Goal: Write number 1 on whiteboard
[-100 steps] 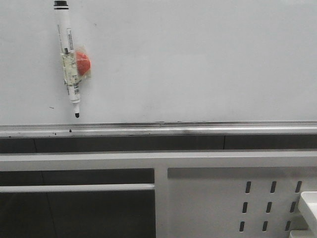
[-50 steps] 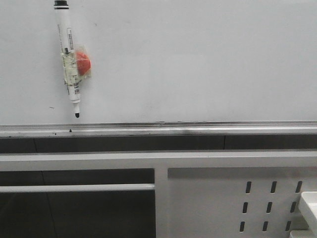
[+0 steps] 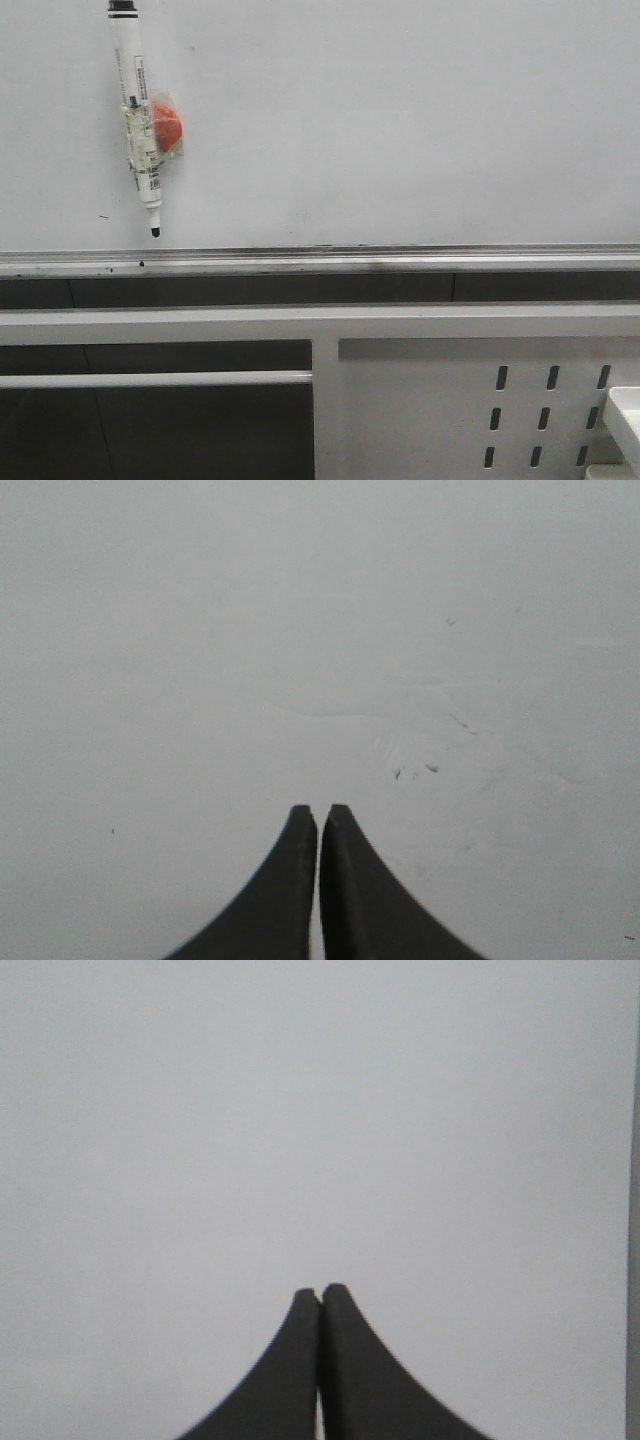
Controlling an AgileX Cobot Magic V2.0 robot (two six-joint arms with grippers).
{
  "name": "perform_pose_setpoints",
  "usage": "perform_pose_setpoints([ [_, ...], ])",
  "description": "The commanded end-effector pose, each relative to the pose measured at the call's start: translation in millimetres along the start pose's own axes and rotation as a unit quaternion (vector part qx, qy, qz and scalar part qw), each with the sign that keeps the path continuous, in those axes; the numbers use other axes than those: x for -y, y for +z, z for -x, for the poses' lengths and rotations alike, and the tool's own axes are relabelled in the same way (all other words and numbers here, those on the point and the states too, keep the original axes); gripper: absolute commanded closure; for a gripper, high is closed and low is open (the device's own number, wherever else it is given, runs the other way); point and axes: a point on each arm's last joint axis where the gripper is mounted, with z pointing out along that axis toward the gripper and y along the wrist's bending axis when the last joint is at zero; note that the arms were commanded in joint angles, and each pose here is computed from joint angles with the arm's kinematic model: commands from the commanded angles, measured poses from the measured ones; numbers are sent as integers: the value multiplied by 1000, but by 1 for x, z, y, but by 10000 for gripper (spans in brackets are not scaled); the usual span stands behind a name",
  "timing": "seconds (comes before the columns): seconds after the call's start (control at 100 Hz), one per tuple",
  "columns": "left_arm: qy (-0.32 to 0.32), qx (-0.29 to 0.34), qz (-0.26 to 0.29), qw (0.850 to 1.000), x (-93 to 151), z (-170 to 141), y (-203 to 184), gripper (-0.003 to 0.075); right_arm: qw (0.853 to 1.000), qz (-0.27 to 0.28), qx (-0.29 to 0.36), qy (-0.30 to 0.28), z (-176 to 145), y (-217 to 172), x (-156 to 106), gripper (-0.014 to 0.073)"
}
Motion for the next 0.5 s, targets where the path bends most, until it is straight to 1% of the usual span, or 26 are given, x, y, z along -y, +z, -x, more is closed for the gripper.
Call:
perform_pose_setpoints([
  [0.0, -11, 37, 0, 999, 0, 28, 0, 740, 997, -2, 76, 16, 18, -2, 0, 664],
  [0.05, -8, 29, 0, 1000, 1, 38, 2, 740, 999, 1, 41, 17, 21, 0, -1, 664],
  [0.07, -8, 27, 0, 1000, 1, 43, 4, 740, 1000, 3, 5, 23, 20, 1, -2, 664],
  [0.08, -8, 20, 0, 1000, 1, 44, 5, 740, 1000, 4, -3, 23, 21, 1, -2, 664],
  [0.14, -12, 7, 0, 1000, 1, 60, 11, 740, 996, 7, -76, 42, 28, 3, -5, 664],
  [0.15, -12, -1, 0, 1000, 1, 60, 13, 740, 996, 8, -73, 45, 31, 3, -5, 664],
  [0.16, -15, -3, 0, 1000, 1, 62, 14, 740, 994, 9, -94, 47, 32, 3, -6, 664],
  [0.2, -25, -5, -1, 1000, 2, 72, 20, 740, 991, 11, -116, 62, 38, 6, -7, 664],
  [0.27, -32, 14, 0, 999, 2, 88, 29, 740, 989, 14, -130, 74, 50, 11, -9, 664],
  [0.33, -29, 46, 2, 999, 1, 98, 36, 740, 991, 13, -113, 75, 59, 16, -9, 664],
  [0.4, -32, 73, 4, 997, 1, 102, 43, 740, 994, 10, -83, 75, 65, 21, -9, 664],
  [0.49, -27, 69, 5, 997, 1, 100, 48, 740, 992, 10, -81, 93, 65, 21, -9, 664],
])
